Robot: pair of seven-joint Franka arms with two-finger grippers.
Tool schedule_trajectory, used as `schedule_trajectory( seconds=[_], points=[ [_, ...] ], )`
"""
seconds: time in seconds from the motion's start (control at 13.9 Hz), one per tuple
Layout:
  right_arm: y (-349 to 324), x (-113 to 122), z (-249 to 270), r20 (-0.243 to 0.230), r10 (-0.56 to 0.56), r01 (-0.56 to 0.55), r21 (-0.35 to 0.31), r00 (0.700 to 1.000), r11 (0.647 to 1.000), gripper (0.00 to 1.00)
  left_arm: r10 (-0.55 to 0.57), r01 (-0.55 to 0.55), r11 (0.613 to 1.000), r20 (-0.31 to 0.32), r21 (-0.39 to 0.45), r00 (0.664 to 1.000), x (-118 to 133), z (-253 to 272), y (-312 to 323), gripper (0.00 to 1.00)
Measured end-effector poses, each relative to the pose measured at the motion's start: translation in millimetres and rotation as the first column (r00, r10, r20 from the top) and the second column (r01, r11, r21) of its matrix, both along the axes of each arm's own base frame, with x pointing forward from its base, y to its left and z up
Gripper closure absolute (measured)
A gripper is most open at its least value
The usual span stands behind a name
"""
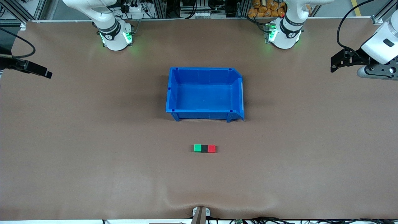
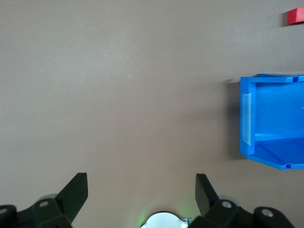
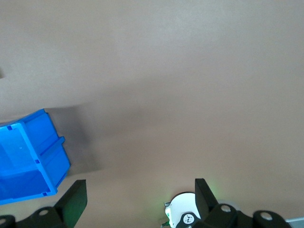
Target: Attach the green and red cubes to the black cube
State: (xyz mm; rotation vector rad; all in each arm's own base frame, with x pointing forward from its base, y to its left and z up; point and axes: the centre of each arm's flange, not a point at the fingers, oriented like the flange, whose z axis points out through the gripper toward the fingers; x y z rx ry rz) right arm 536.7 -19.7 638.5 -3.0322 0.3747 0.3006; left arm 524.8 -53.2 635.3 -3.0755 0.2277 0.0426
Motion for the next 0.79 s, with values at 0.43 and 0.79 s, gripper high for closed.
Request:
schedule_trajectory(
  seconds=[0.43, 0.79],
  points=[
    [15.0, -28.8, -9.1, 0.086, 0.043, -0.041, -0.035, 0.995, 0.999, 0.00, 0.014, -0.014, 1.000, 0.007, -0.004, 1.000, -1.3, 11.7, 6.6, 0.00],
    [10.4, -29.8, -1.0, 0.128, 0.127, -0.124, -0.035, 0.984, 0.992, 0.00, 0.021, -0.021, 1.000, -0.006, -0.006, 1.000, -0.4, 8.5, 9.5, 0.00]
  ],
)
